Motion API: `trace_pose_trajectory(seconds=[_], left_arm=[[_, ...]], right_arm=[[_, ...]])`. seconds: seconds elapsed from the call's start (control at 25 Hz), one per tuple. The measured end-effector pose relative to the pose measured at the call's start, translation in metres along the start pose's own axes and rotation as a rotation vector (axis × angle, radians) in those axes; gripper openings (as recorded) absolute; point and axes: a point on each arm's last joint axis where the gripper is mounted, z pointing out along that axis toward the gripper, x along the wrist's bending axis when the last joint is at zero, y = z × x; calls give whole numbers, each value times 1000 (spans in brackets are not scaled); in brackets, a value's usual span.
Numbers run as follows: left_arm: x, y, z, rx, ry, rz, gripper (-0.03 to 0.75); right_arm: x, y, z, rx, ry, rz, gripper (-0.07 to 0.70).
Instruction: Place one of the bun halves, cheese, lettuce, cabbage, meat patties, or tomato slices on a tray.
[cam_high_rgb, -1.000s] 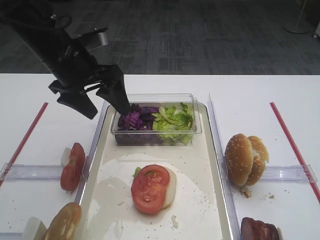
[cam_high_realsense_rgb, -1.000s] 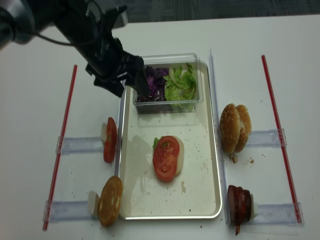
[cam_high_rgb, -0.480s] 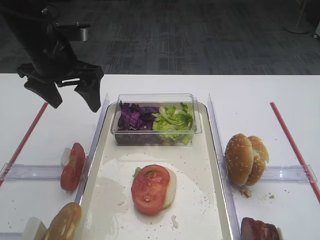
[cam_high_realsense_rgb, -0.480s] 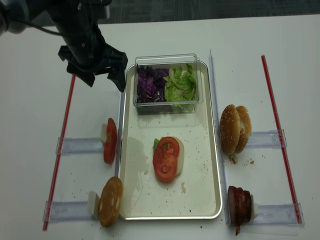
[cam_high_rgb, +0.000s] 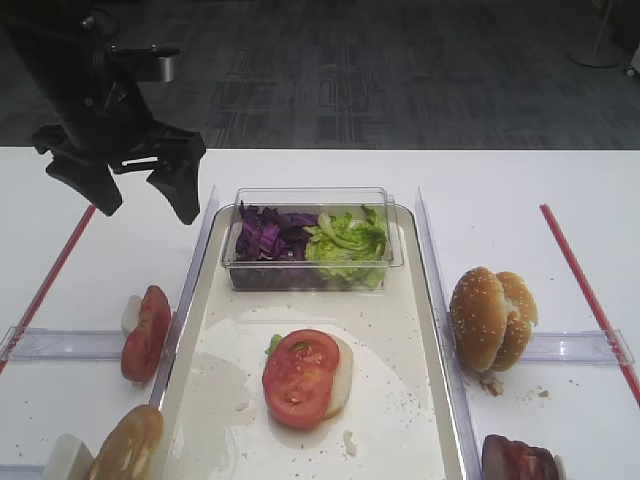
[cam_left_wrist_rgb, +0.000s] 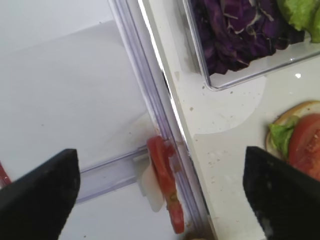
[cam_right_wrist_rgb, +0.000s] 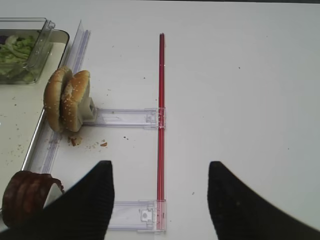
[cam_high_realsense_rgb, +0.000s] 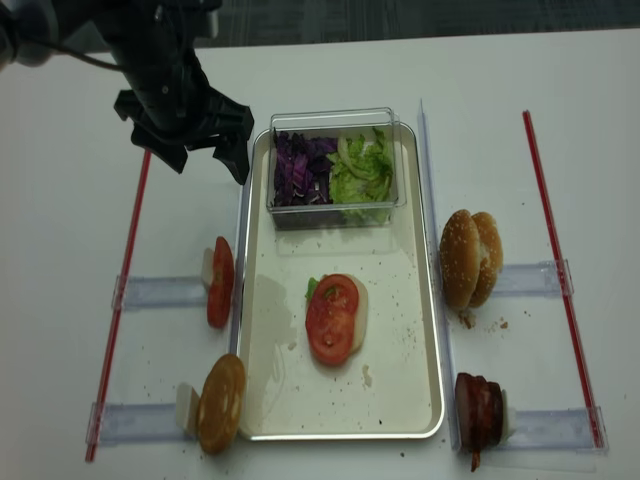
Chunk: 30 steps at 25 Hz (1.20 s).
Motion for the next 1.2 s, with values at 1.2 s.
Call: trace_pose_trajectory(seconds=[1.2], left_arm=[[104,-13,-14,2,220,-205,540]], right_arm=[[0,0,0,0,0,2,445]])
